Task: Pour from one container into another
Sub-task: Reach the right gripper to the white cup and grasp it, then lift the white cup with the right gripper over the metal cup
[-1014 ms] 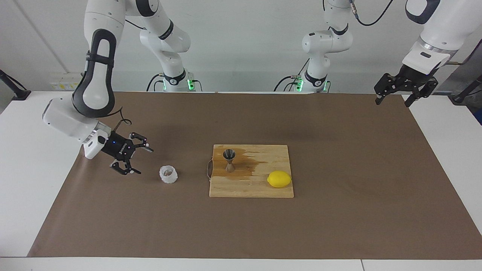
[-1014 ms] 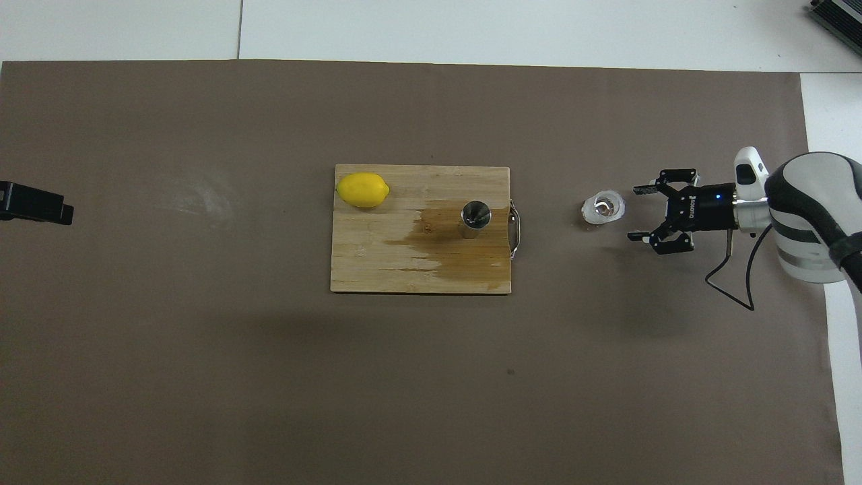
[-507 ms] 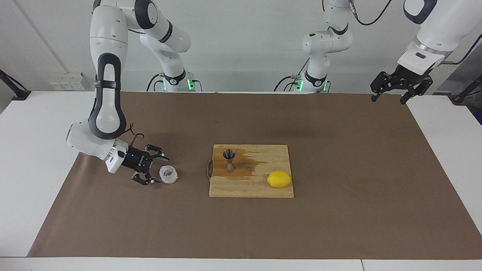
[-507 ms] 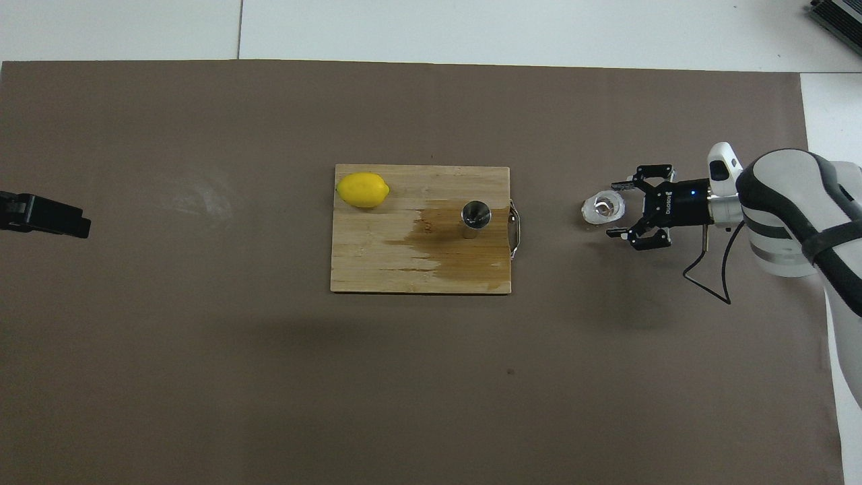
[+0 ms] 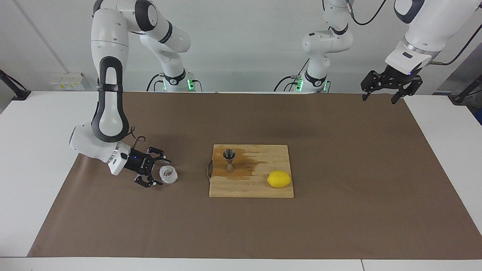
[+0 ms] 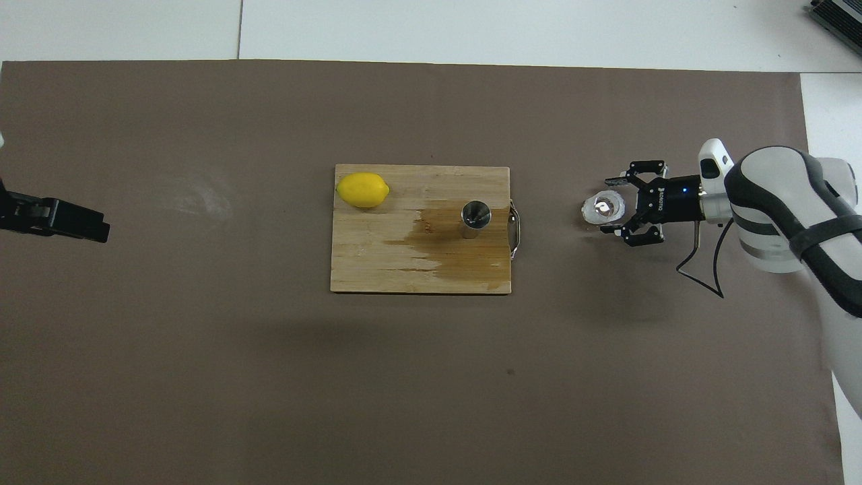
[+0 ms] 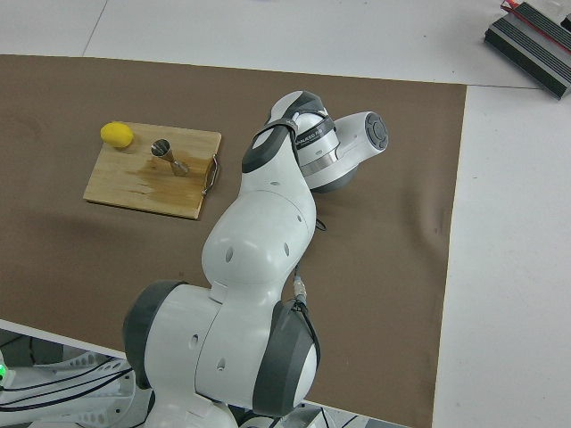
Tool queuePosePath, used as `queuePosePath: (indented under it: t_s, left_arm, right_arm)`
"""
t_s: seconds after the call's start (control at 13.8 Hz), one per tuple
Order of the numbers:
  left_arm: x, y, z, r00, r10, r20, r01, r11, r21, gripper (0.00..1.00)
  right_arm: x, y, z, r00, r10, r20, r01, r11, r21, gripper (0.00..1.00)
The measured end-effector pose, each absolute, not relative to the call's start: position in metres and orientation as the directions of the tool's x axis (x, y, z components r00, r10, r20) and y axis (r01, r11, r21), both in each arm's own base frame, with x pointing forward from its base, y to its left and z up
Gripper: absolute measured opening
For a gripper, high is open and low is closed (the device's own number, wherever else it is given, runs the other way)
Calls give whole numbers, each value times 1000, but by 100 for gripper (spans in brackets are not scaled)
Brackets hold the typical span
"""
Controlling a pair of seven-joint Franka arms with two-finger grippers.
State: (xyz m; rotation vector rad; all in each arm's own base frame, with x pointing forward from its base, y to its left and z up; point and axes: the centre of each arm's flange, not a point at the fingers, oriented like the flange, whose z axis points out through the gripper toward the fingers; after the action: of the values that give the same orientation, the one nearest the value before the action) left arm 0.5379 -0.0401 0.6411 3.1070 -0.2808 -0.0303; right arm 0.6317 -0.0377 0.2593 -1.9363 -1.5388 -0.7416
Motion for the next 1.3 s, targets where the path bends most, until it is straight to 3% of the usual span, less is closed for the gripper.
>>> queuePosePath:
  t_s: [0.65,0.8,1.01,1.3]
  left_arm:
    - [532,-45,640,989,-148,-31,-147,-989,22,100]
    - [528,-45,636,988,-148,-41,-147,-989,21,100]
    - [523,-45,637,988,-148,-44,-147,-989,19,100]
    - [523,-40,636,989,-138,-46,-137,-990,20,100]
  right_arm:
    - [630,-30,233,161,679,716,985,-154,-75,100]
    - [631,-32,234,155,680,717,986,-153,-68,91]
    - [634,-35,238,149,680,718,986,-156,-56,53]
    - [640,-31,249,129,683,719,988,-151,-33,51]
